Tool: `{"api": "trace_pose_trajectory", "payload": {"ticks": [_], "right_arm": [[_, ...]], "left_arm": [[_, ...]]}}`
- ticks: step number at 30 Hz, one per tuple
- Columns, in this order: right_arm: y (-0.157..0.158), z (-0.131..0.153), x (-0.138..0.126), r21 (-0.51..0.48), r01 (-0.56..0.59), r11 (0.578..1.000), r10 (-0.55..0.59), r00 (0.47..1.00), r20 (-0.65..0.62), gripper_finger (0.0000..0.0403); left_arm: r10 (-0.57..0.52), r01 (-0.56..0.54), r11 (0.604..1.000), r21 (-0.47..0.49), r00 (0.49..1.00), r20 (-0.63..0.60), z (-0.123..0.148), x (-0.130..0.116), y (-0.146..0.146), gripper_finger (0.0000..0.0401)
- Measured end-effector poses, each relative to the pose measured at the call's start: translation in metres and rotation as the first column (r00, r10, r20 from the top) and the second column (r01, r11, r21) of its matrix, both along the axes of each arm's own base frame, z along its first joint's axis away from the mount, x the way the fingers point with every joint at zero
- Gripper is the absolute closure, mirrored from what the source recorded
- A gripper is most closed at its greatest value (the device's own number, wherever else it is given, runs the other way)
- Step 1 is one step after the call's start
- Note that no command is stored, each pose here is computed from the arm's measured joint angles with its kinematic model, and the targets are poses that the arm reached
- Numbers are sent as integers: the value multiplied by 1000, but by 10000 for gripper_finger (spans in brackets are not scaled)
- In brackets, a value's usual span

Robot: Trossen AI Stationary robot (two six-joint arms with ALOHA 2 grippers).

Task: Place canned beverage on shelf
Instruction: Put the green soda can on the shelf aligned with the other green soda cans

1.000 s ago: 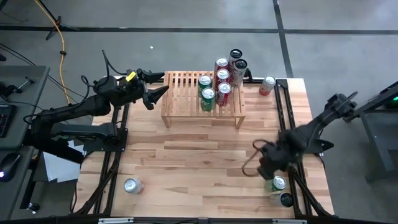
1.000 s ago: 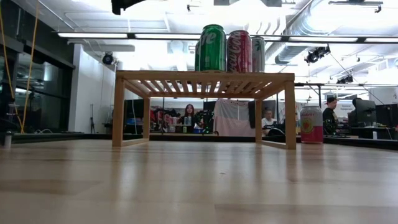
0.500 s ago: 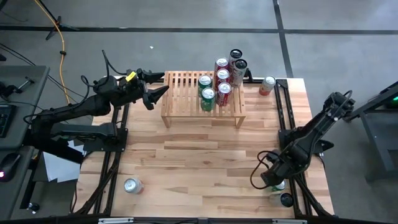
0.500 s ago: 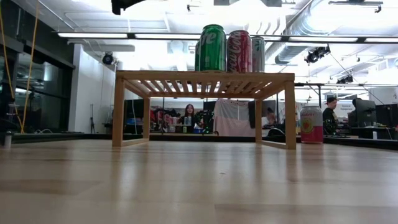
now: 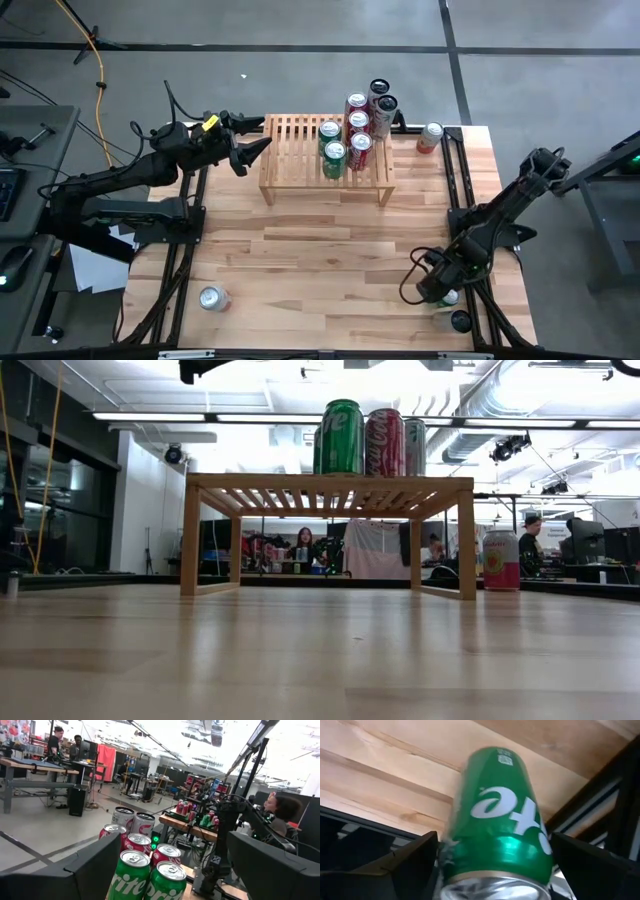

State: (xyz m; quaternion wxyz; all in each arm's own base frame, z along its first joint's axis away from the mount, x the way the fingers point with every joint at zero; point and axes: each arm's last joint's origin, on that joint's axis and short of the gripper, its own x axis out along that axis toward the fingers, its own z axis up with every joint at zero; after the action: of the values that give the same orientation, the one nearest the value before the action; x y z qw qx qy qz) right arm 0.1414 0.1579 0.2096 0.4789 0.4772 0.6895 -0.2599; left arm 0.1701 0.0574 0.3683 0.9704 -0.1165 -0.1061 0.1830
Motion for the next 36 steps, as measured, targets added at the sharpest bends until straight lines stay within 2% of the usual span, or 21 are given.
{"api": "trace_pose_trajectory", "payload": {"ticks": [4,8,10,13,17,22,24,27,30,34,36], "right_arm": [[0,-1,-1,18,-28,999,28,999,-15,41],[1,1,-1,29,-59,998,59,998,-2,89],[2,6,1,37,-88,995,87,996,25,120],[3,26,7,51,-160,986,153,981,123,120],[-4,66,17,-46,-236,971,239,918,318,120],[-30,123,36,-227,-225,948,314,792,524,120],[-45,141,47,-298,-200,933,343,741,577,120],[-66,159,66,-408,-185,894,418,669,614,120],[-87,176,87,-530,-196,825,530,593,606,120],[-112,198,117,-698,-196,689,682,502,532,120],[-124,206,132,-760,-198,619,740,470,481,120]], "left_arm": [[0,0,1000,-1,1000,0,0,0,0,48],[-1,1,1000,0,1000,1,0,0,0,48],[-1,1,1000,-4,1000,2,0,0,0,48],[-11,11,1000,-16,1000,8,0,0,0,48],[-36,36,999,-18,999,-7,2,2,0,48],[-57,58,998,1,986,-156,21,11,2,48],[-93,97,995,8,971,-219,33,17,2,48],[-179,186,982,-7,932,-316,49,31,4,48],[-289,303,952,-32,864,-413,60,45,3,48],[-422,427,898,-109,760,-495,66,65,0,48],[-461,464,877,-129,732,-501,69,73,-3,48]]}}
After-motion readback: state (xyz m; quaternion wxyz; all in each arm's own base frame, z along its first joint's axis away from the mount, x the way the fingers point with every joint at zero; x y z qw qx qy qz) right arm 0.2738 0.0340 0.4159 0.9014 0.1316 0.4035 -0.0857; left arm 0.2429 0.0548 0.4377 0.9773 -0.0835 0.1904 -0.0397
